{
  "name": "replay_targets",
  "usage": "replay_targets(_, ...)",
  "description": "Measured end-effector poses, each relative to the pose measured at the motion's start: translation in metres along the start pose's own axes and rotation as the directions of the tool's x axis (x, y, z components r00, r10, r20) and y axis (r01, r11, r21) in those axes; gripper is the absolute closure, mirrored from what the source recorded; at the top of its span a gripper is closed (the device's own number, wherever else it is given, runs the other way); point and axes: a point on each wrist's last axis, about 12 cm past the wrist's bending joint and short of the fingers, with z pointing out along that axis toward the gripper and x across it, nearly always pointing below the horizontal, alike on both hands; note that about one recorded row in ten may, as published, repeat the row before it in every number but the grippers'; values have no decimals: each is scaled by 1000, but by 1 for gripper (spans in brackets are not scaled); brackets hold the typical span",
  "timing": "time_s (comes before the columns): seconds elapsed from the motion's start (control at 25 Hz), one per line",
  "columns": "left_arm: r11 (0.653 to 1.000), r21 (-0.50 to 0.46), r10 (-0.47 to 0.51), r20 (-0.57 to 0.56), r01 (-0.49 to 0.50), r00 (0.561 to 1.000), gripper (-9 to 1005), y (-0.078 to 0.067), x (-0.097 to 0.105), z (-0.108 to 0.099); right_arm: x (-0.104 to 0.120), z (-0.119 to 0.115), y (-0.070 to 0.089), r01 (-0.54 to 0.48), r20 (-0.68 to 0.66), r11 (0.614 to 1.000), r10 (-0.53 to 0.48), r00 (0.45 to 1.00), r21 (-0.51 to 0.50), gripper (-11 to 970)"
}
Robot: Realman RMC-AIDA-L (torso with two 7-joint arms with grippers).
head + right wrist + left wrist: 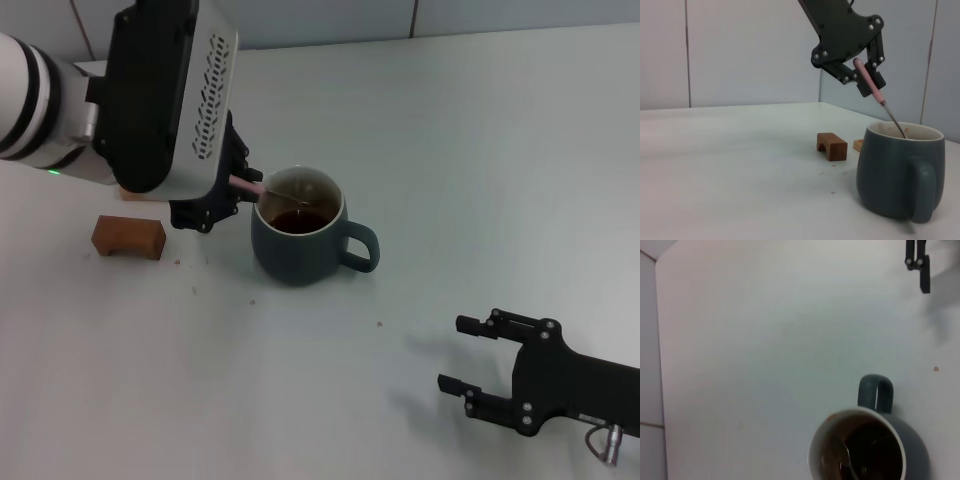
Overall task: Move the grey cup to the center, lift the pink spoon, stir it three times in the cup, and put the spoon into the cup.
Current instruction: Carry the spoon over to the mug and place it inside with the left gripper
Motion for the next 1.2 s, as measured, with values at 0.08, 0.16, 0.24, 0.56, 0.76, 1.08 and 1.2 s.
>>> replay_targets(0.08, 1000, 1, -13, -4, 13, 1000, 837, 0, 3, -1, 0, 0, 1, -2, 1, 1000, 2, 1000, -1, 291)
replay_targets(0.16, 999, 11, -31, -8, 31, 999, 836, -1, 6, -3, 0, 0, 1, -2, 2, 1000, 2, 1000, -1, 291)
replay_targets(0.24, 999, 15, -35, -9, 35, 999, 835, -2, 7, -3, 0, 1, 0, -2, 2, 1000, 2, 1000, -1, 291)
replay_targets(0.56, 998, 42, -38, -7, 38, 999, 831, -8, 4, -11, 0, 2, 2, -4, 5, 1000, 4, 1000, -5, 292)
replay_targets(0.76, 999, 48, -20, 10, 20, 1000, 828, -9, -2, -11, 0, 2, 3, -6, 7, 1000, 6, 1000, -6, 291)
replay_targets(1.08, 999, 34, -3, 24, 2, 1000, 824, -5, -7, -6, 1, 2, 3, -7, 8, 1000, 8, 1000, -6, 292)
replay_targets(1.2, 1000, 21, -6, 24, 6, 1000, 822, -3, -7, -5, 1, 2, 3, -8, 8, 1000, 8, 1000, -6, 292)
